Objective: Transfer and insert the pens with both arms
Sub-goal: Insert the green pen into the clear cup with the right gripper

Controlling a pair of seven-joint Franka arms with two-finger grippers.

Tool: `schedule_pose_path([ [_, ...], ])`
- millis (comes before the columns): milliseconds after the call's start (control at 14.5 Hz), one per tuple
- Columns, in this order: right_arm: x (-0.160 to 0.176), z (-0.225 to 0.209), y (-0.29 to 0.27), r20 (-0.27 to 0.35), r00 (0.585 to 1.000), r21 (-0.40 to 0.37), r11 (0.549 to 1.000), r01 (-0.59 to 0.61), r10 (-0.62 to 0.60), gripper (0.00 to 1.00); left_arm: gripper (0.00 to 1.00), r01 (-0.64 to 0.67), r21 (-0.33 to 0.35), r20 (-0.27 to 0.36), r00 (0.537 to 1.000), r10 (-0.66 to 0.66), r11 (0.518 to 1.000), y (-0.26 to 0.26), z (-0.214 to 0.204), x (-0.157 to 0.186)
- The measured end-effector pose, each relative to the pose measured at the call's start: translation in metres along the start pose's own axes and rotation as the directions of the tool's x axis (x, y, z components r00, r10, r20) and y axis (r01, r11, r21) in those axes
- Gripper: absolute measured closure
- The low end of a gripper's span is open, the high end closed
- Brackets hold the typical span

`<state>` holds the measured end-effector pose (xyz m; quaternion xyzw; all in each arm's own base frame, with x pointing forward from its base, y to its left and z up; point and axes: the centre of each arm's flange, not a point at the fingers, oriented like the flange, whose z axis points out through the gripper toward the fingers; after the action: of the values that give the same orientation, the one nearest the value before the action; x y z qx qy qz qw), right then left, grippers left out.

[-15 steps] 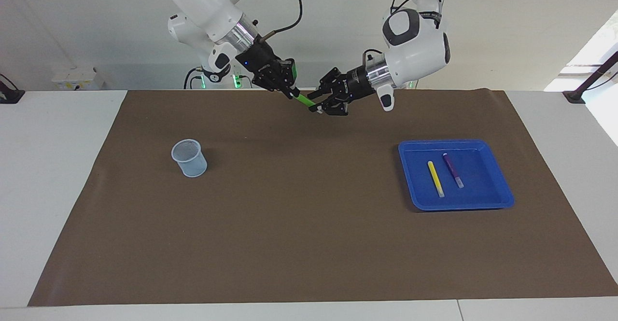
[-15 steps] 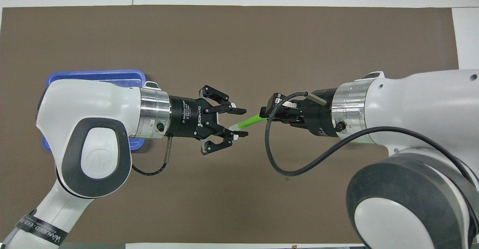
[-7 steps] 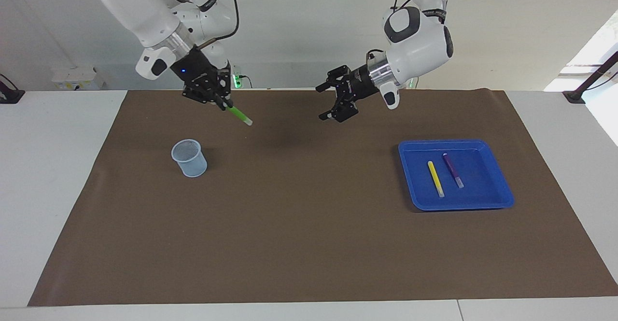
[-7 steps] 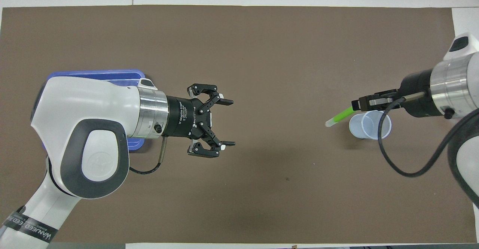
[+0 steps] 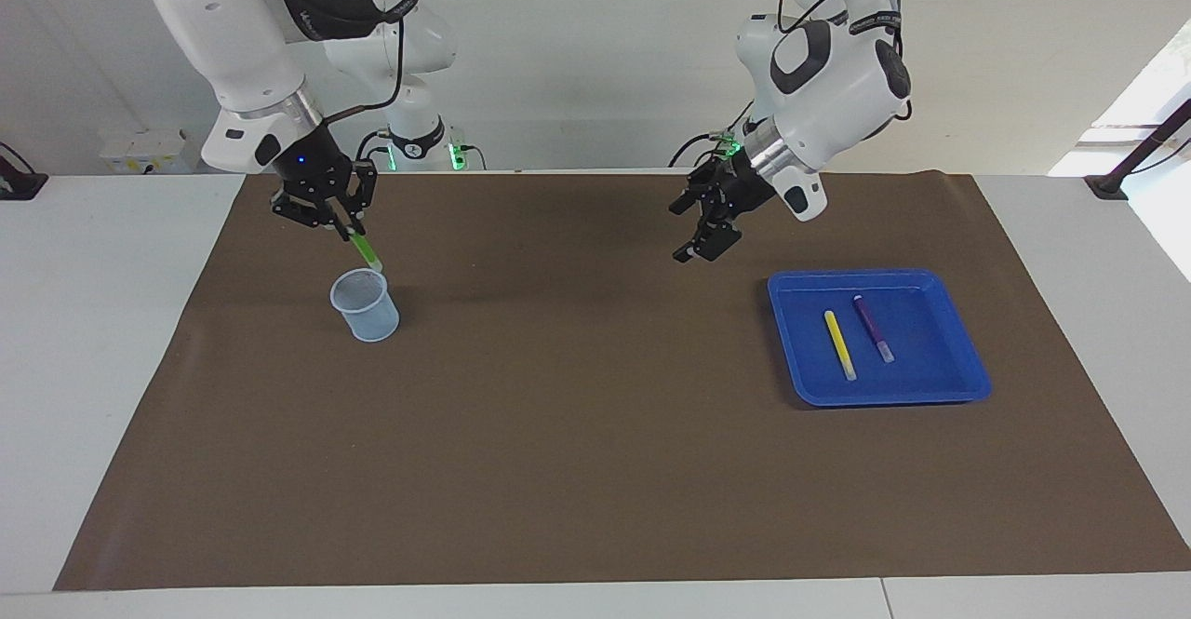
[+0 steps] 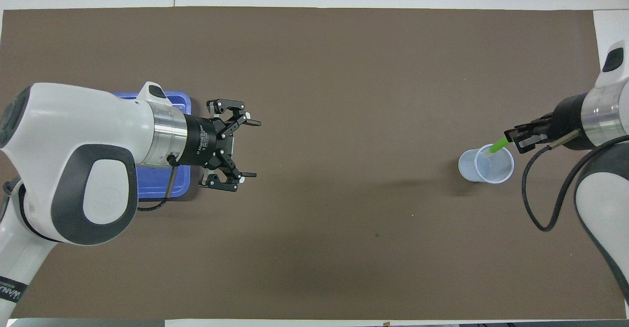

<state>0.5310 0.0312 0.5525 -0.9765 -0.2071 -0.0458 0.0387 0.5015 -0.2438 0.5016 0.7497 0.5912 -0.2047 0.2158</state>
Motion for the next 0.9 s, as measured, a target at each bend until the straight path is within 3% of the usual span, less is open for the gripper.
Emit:
schedule_pose_path([
  [138, -0.005, 0.033, 0.006, 0.01, 0.999, -0.051, 0.998, 0.041, -0.041, 0.83, 0.0, -0.133, 0.028, -0.056, 0.989, 0.134, 0.991, 0.001, -0.01, 0.024],
  [276, -0.007, 0.068, 0.015, 0.082, 0.987, -0.115, 0.982, 0.147, -0.138, 0.83, 0.0, -0.251, 0.06, -0.128, 0.958, 0.257, 0.966, 0.002, -0.02, 0.046],
  [482, -0.005, 0.086, 0.02, 0.13, 0.975, -0.117, 0.974, 0.195, -0.179, 0.83, 0.0, -0.425, 0.104, -0.174, 0.883, 0.437, 0.899, 0.004, -0.044, 0.095],
  [689, -0.005, 0.083, 0.019, 0.131, 0.975, -0.116, 0.974, 0.195, -0.18, 0.83, 0.0, -0.567, 0.18, -0.199, 0.779, 0.594, 0.804, 0.003, -0.06, 0.147],
  [896, -0.007, 0.084, 0.019, 0.137, 0.974, -0.112, 0.974, 0.195, -0.179, 0.83, 0.0, -0.705, 0.238, -0.167, 0.647, 0.744, 0.668, 0.001, -0.072, 0.195],
])
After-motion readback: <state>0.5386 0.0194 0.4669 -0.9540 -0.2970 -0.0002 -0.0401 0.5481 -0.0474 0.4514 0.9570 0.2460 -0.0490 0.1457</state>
